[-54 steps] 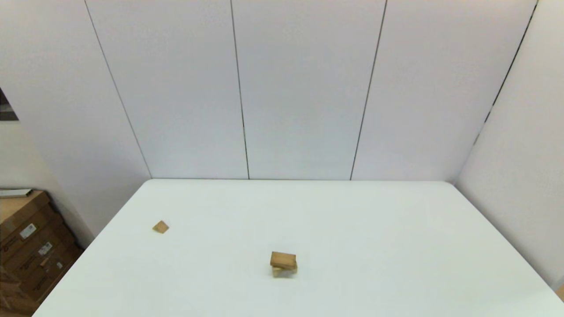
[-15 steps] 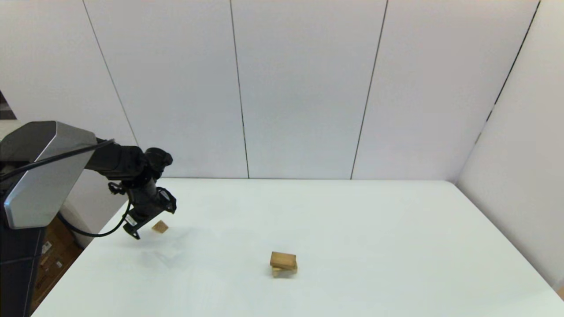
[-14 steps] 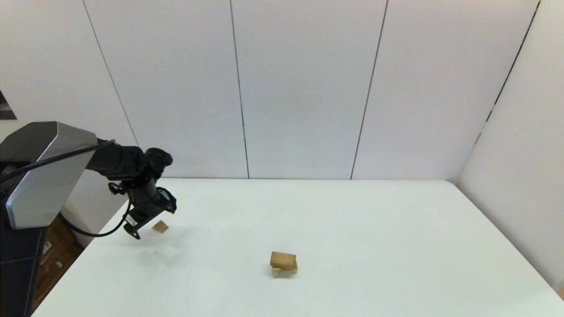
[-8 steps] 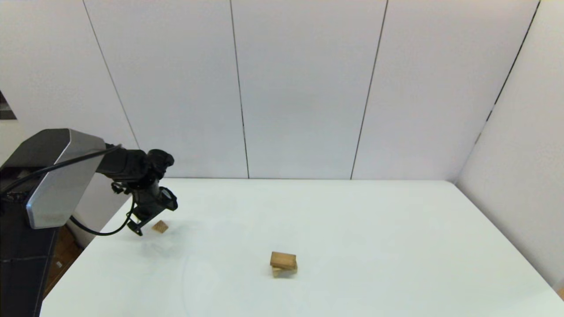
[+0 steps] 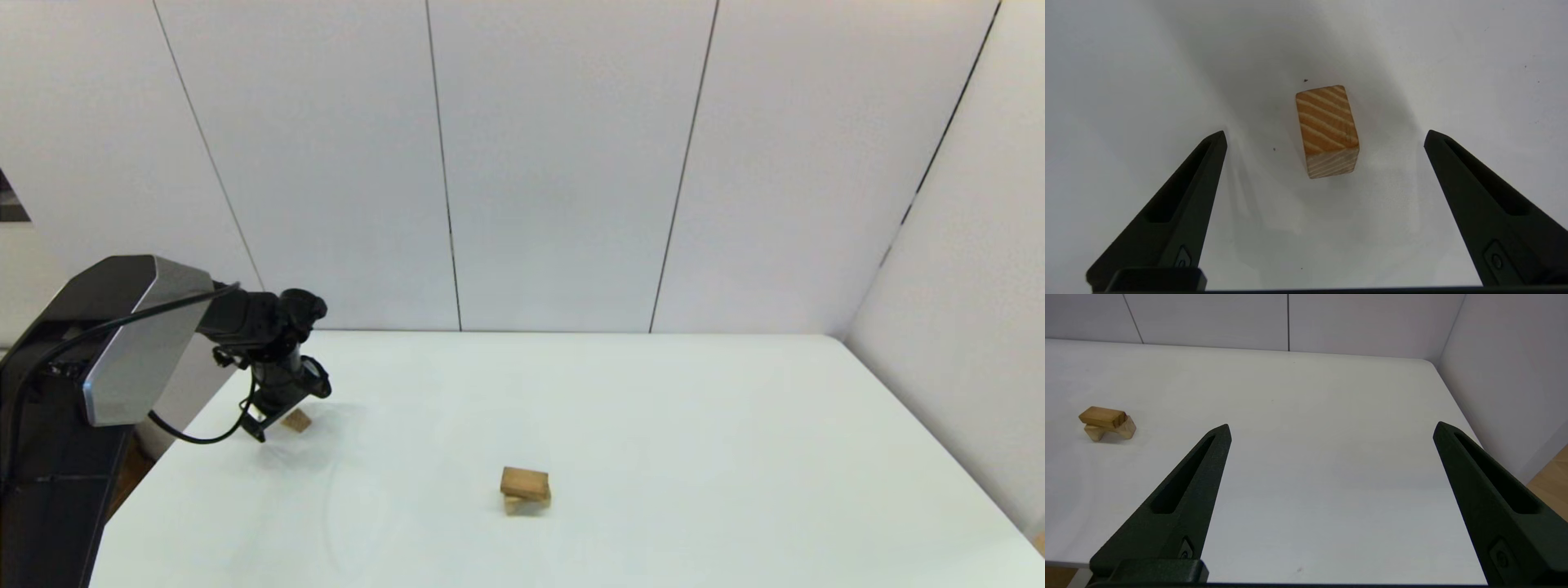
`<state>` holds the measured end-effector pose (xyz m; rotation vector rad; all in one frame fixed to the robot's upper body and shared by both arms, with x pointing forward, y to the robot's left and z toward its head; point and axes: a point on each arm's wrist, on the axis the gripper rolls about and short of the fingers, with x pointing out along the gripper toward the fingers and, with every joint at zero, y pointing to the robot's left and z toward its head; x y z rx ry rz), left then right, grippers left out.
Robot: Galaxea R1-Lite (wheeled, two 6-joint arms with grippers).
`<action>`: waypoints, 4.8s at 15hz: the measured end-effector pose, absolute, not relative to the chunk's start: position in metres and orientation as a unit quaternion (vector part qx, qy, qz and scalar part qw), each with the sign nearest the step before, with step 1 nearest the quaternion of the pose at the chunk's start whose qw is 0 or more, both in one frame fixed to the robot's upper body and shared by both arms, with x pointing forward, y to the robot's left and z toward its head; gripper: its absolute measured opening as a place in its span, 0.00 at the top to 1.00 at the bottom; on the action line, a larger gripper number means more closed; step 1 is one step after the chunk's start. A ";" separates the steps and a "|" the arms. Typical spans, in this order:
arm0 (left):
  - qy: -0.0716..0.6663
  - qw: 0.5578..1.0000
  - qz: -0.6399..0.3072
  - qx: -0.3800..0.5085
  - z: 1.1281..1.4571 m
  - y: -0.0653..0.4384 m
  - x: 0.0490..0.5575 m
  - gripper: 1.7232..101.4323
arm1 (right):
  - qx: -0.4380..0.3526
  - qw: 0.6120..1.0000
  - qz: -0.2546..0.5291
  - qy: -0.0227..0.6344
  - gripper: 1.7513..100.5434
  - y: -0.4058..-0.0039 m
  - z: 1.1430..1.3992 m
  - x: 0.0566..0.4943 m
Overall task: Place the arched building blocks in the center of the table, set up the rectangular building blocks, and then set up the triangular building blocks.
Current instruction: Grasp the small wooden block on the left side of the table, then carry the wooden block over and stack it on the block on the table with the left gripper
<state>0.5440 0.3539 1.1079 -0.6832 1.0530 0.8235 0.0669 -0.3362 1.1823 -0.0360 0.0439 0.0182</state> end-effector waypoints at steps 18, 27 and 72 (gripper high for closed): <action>0.489 0.731 0.370 -0.299 1.103 0.346 0.547 0.04 | -0.018 1.000 0.009 0.022 0.03 -0.336 1.182 0.067; 0.490 0.731 0.371 -0.298 1.103 0.347 0.548 0.04 | -0.018 1.000 0.009 0.022 0.03 -0.336 1.182 0.067; 0.457 0.737 -0.438 0.237 1.289 0.191 0.457 0.79 | -0.018 1.000 0.009 0.022 0.03 -0.336 1.182 0.067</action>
